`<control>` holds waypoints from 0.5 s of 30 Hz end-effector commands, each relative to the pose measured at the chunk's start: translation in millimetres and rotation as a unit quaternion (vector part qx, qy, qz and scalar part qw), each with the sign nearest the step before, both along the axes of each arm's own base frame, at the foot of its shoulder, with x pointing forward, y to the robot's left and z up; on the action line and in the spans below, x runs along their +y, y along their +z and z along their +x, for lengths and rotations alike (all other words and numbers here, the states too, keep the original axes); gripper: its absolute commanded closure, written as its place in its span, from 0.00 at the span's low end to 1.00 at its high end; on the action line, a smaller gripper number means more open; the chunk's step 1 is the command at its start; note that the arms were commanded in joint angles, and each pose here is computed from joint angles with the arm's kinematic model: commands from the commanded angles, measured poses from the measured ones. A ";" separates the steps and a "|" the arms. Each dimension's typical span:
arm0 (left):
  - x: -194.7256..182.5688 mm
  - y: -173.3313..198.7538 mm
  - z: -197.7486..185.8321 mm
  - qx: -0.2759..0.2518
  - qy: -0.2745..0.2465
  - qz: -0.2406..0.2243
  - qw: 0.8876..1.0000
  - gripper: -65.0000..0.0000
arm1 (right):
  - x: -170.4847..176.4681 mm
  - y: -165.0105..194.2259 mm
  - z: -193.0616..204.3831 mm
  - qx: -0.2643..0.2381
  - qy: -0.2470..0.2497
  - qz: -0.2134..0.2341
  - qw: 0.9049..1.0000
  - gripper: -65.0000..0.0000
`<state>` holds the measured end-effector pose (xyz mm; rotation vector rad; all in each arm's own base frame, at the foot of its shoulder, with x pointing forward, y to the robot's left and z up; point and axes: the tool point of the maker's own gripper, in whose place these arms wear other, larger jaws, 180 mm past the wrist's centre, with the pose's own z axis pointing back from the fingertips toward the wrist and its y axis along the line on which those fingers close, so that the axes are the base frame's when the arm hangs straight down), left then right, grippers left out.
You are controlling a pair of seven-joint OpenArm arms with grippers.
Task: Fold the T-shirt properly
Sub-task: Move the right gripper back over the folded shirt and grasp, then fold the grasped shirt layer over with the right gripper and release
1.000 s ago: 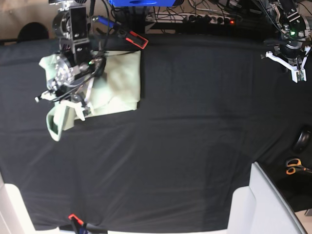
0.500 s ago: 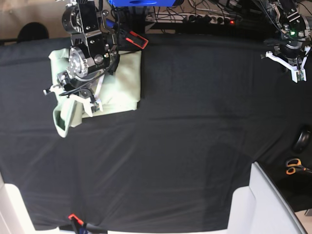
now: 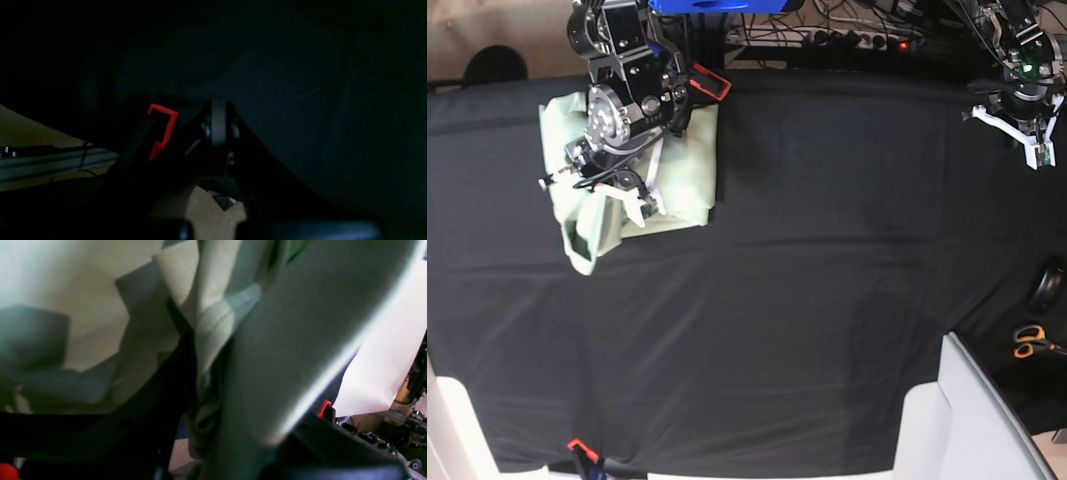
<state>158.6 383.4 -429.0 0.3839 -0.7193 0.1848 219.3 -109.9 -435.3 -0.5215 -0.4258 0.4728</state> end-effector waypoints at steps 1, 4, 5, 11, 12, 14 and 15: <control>7.0 11.2 5.8 -0.015 -0.002 0.015 1.000 1.00 | 1.5 8.8 8.6 -0.021 -0.002 0.000 1.000 1.00; 6.3 10.9 5.8 -0.016 -0.001 0.013 1.000 1.00 | 1.8 8.8 8.8 -0.021 -0.001 0.001 1.000 1.00; 6.2 11.0 6.0 -0.017 -0.001 0.012 1.000 1.00 | 2.2 8.5 8.7 -0.021 -0.002 0.003 1.000 1.00; 3.5 8.6 4.7 -0.015 0.000 0.010 1.000 1.00 | 31.0 -5.6 -2.6 0.011 -0.026 0.112 0.993 0.90; 3.5 8.6 4.7 -0.015 0.000 0.010 1.000 1.00 | 35.1 -7.6 -4.3 0.016 -0.028 0.127 0.991 0.84; 3.5 8.6 4.7 -0.015 0.000 0.010 1.000 1.00 | 40.9 -9.2 -5.6 0.020 -0.030 0.145 0.989 0.70; 3.5 8.6 4.7 -0.015 0.000 0.010 1.000 1.00 | 42.4 -9.7 -6.0 0.021 -0.031 0.150 0.988 0.63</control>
